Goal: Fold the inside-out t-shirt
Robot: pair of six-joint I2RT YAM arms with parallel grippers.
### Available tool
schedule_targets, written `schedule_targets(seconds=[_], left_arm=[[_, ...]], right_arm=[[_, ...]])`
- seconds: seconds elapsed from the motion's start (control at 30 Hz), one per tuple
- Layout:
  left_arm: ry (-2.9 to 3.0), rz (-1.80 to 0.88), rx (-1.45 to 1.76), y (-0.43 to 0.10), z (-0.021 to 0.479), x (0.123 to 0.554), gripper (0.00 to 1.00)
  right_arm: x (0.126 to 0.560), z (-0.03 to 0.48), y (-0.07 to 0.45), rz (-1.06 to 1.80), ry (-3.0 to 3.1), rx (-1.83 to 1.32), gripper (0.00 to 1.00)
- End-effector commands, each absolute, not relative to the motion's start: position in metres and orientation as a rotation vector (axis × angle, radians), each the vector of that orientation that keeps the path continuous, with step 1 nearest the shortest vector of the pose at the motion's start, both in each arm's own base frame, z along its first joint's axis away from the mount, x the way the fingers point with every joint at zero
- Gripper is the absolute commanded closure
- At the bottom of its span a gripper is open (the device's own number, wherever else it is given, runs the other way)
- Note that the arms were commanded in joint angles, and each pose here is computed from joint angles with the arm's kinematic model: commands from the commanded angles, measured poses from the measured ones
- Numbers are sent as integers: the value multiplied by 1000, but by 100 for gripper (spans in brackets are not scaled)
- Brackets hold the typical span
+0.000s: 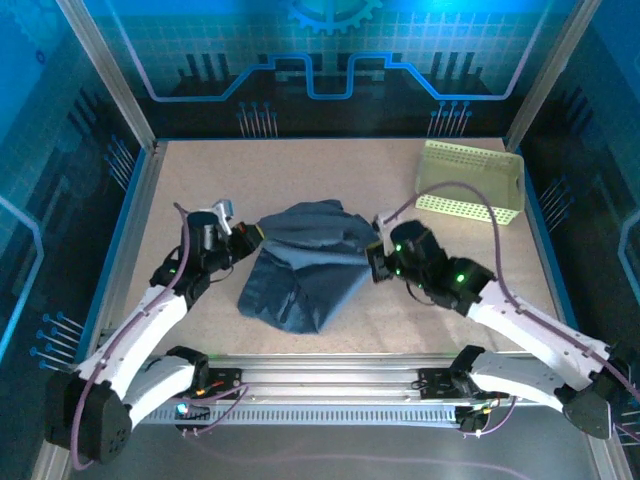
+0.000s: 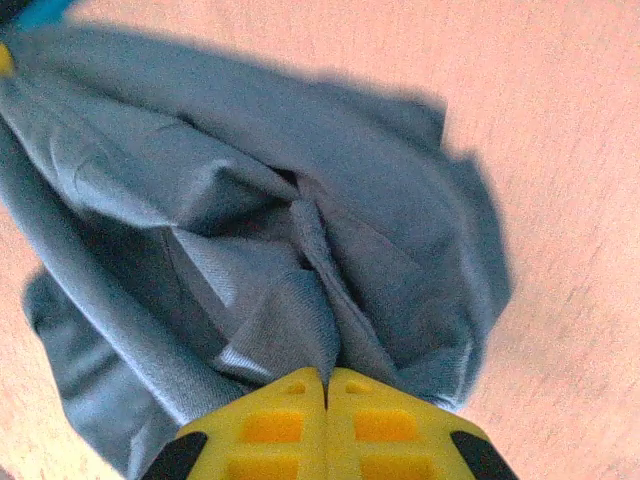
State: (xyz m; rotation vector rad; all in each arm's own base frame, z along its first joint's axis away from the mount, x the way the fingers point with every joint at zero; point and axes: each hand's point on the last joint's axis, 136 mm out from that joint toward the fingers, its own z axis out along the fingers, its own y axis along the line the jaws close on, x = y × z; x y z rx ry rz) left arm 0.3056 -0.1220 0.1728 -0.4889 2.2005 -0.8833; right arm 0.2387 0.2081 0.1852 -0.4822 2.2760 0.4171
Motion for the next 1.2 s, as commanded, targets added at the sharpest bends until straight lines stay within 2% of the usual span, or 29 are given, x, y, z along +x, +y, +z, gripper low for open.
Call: schedule_targets(seconds=[0.0,0.07,0.17,0.33,0.5,0.7,0.97,1.17], left_arm=[[2366,-901,-567,-125,111,283,100],[2437,-888,-581,-124,85,273,100],[2480,-898,-590,-127,70,267,100],[2468,-902,-566,-128,76,270,100],[2433,-918,-546,-129,87,274,100],[2441,-920,-536,-130,89,272,100],[2453,-899,-535,-127,86,268,100],[2452,-891,-540,-126,85,268,100]], right_arm=[[199,91,207,420,2537,-491,95],[191,67,200,341,2610,-465,79],[199,70,190,210,2619,-441,64],[218,116,205,220,2497,-530,55],[222,117,224,261,2527,-559,54],[224,99,247,270,2610,-551,60],[229,68,241,99,2695,-534,66],[222,56,237,20,2729,-561,62]])
